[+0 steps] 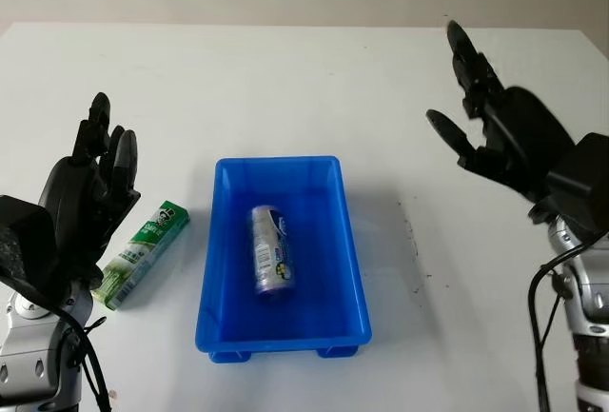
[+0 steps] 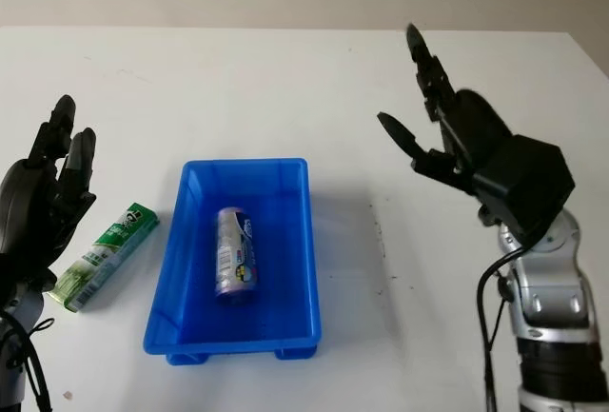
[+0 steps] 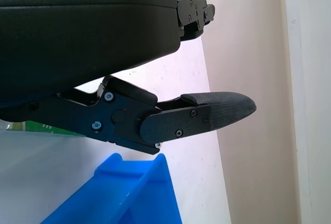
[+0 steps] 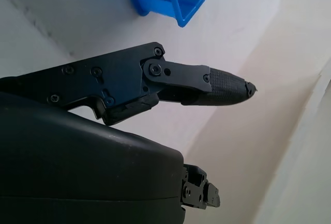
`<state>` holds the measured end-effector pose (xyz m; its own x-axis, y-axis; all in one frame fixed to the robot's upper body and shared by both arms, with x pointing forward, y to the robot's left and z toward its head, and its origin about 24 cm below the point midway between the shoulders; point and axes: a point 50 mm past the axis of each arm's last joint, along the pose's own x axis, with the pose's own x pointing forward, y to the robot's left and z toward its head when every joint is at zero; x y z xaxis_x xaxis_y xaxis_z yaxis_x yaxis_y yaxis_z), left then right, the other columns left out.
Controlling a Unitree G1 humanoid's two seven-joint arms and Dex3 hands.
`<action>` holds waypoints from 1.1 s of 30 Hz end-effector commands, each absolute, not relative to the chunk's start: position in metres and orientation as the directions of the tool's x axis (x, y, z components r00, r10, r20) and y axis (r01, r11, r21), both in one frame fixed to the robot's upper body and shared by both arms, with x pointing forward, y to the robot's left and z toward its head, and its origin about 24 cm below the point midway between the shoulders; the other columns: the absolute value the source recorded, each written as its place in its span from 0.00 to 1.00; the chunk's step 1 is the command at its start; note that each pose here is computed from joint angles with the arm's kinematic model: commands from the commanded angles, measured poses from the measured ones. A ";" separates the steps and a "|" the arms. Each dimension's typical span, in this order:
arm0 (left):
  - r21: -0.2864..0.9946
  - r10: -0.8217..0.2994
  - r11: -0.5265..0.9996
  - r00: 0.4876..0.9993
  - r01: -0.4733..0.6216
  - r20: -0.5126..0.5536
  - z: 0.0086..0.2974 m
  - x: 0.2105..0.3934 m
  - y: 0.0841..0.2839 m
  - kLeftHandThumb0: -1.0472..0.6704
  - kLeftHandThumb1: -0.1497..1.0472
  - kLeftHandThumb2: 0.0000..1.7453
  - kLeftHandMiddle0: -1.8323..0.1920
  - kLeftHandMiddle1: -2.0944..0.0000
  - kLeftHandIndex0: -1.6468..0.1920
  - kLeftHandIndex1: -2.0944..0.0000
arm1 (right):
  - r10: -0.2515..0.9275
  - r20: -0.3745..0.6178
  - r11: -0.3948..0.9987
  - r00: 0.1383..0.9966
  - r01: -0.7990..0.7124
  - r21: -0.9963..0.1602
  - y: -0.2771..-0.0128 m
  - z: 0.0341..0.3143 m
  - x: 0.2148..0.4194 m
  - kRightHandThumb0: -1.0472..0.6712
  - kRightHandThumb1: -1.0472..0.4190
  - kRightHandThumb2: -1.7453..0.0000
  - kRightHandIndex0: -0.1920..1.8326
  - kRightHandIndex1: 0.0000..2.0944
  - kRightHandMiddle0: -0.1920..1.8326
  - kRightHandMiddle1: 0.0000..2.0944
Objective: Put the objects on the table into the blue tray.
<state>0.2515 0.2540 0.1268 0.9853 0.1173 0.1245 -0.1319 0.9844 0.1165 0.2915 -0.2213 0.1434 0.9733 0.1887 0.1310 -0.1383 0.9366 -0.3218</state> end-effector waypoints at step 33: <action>0.637 0.084 0.764 0.995 -0.104 0.061 0.210 0.246 0.282 0.18 1.00 0.06 0.91 0.97 0.92 0.96 | 0.137 0.187 0.973 0.973 -0.096 -0.210 -0.217 0.138 0.290 0.20 0.00 0.62 0.00 0.00 0.00 0.00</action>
<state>0.2468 0.2838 0.2008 0.9951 0.0851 0.0502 -0.0979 0.7800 0.6181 0.2928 -0.2136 0.1347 0.9729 0.1428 0.1818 -0.1057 0.9742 -0.1996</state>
